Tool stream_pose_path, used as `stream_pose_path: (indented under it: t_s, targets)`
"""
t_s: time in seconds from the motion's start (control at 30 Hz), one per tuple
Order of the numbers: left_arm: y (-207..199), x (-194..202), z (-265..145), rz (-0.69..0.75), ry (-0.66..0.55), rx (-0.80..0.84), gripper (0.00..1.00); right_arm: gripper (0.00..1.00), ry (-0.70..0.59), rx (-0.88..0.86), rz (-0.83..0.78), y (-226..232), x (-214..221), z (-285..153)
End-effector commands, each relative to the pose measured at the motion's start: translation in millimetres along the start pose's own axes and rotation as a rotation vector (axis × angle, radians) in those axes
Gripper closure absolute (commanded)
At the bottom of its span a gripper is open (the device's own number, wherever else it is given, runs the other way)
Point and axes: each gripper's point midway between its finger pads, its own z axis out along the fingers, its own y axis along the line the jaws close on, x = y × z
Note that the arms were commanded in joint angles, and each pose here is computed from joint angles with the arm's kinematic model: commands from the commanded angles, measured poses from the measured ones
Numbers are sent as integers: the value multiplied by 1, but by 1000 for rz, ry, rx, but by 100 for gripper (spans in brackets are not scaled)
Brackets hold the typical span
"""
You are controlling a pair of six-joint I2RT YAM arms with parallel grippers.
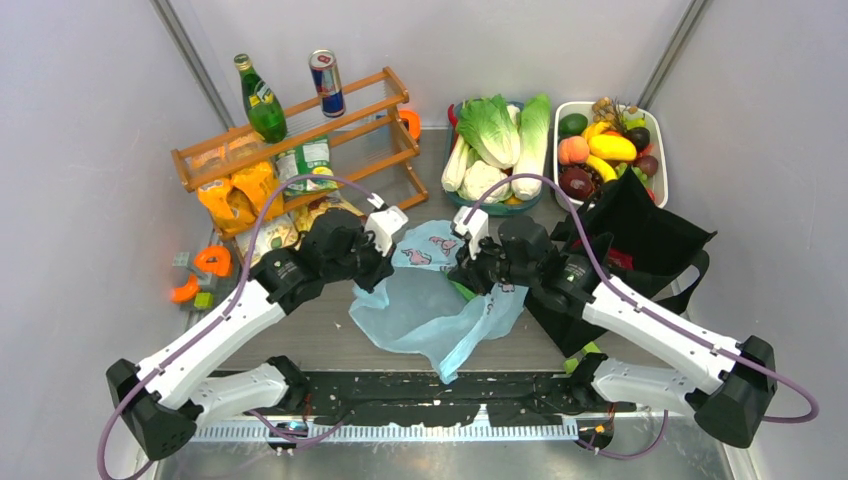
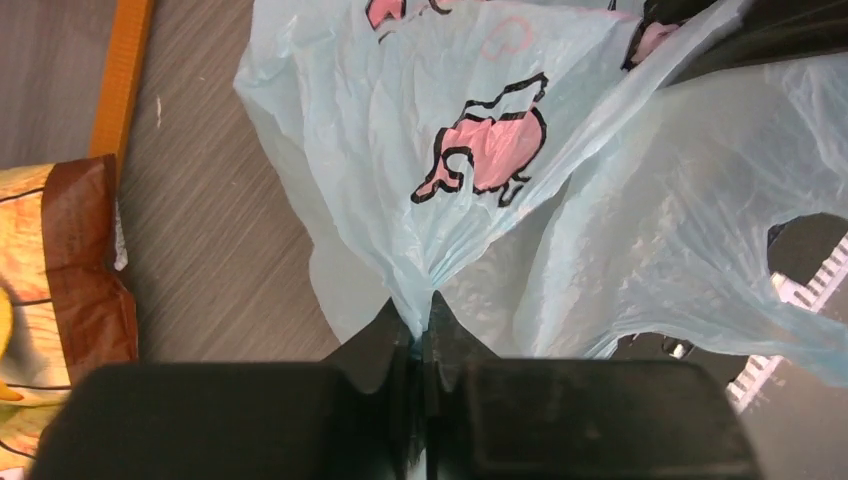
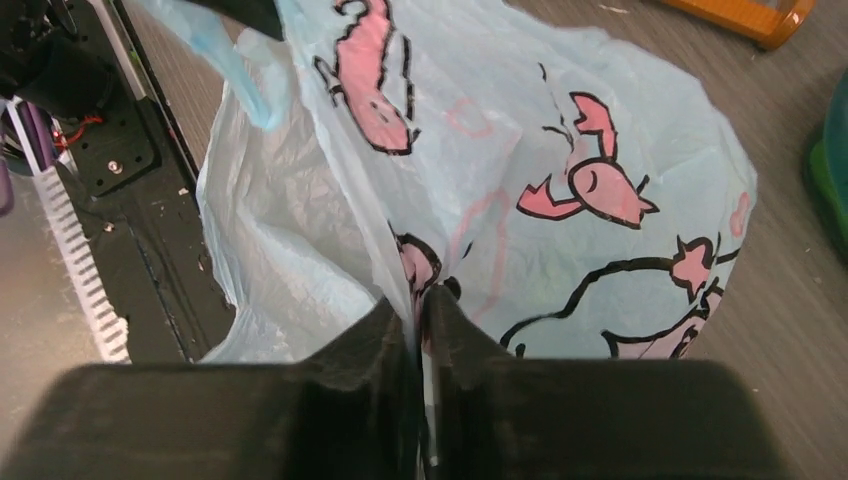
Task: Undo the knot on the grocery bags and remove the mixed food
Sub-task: Pick up the fake vegetable from the takeout bag.
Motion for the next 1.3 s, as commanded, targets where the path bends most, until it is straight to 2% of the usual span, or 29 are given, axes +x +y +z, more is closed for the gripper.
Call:
stream_pose_path:
  t_s: [0.0, 0.03, 0.07, 0.13, 0.23, 0.47, 0.63, 0.77, 0.93, 1.1, 1.27]
  targets:
    - [-7, -13, 1, 57, -14, 37, 100, 59, -103, 9, -15, 4, -38, -18]
    - [-9, -15, 0, 55, -18, 47, 100, 51, -107, -5, -2, 8, -40, -21]
    - [-10, -18, 0, 49, -27, 50, 100, 39, -123, -12, -3, 12, -47, -28]
    - [-9, -24, -2, 45, -49, 44, 100, 26, -159, -21, -17, 21, -59, -40]
    - [-8, -30, -5, 17, -79, 25, 100, 21, -212, -27, -44, 41, -77, -55]
    - [-4, -28, -6, -4, -95, 3, 100, 25, -250, -102, -51, 99, -85, -36]
    - [2, -20, -3, -9, -75, -23, 100, 31, -115, -92, 2, 108, -45, 17]
    - [12, -14, -5, -11, -71, -79, 100, 33, -11, 28, 35, 85, -6, 41]
    - [16, -14, -9, -15, -101, -99, 100, 34, 112, 248, 79, 28, 39, 56]
    - [15, -13, -9, -9, -107, -94, 100, 30, 158, 390, 220, -31, 60, 57]
    - [12, -11, -5, -9, -93, -74, 100, 25, 195, 496, 206, -62, 73, 62]
